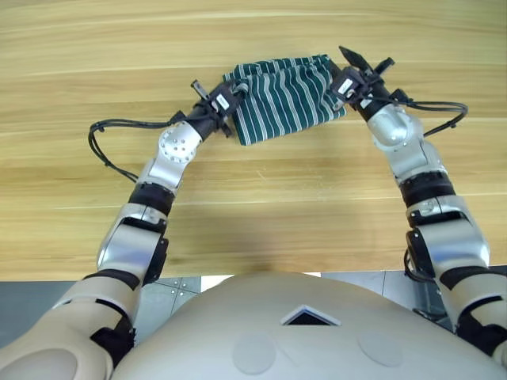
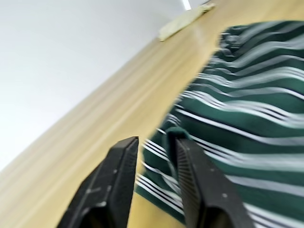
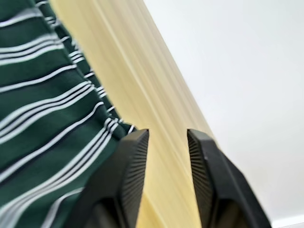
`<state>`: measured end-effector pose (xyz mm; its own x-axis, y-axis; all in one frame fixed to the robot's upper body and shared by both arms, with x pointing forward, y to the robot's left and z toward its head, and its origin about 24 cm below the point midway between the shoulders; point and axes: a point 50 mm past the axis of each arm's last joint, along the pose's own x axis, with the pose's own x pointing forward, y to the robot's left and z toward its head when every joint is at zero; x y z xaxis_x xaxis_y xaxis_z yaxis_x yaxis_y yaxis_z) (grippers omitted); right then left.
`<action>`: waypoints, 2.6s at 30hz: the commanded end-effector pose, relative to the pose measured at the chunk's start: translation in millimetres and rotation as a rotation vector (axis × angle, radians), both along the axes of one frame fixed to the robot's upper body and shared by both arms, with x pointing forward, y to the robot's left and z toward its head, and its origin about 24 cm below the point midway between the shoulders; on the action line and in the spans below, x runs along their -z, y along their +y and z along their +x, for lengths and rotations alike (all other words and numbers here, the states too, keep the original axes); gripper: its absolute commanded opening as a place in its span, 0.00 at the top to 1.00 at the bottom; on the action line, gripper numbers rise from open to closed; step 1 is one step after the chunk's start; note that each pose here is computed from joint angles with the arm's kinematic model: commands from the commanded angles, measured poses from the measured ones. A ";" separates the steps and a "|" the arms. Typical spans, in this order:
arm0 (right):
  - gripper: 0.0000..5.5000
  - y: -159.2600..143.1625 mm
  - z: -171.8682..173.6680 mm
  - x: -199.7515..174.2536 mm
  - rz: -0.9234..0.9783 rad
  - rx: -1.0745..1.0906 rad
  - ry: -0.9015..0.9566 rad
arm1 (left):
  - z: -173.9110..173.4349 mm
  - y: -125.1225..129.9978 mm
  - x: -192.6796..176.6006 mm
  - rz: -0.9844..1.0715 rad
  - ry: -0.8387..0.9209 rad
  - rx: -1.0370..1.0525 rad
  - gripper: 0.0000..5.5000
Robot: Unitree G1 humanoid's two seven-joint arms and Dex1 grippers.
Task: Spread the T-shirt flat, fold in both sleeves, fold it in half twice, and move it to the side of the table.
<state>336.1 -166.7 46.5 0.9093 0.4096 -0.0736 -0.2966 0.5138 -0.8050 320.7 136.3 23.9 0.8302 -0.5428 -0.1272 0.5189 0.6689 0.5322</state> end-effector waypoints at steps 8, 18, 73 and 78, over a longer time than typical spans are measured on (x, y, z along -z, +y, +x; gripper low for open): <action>0.54 46.7 29.2 -11.3 0.021 -0.027 -0.037 | 54.7 30.3 -41.9 -0.026 -0.132 -0.399 0.60; 0.54 67.0 9.3 -3.0 0.114 -0.306 0.069 | -6.3 110.9 -3.8 -0.248 -0.180 -0.612 0.60; 0.54 67.3 -12.5 37.6 0.644 0.283 0.010 | -38.4 14.8 29.2 -0.487 -0.156 -0.555 0.60; 0.53 54.6 -16.8 43.3 0.666 0.330 0.020 | -40.0 4.8 30.7 -0.534 -0.156 -0.493 0.52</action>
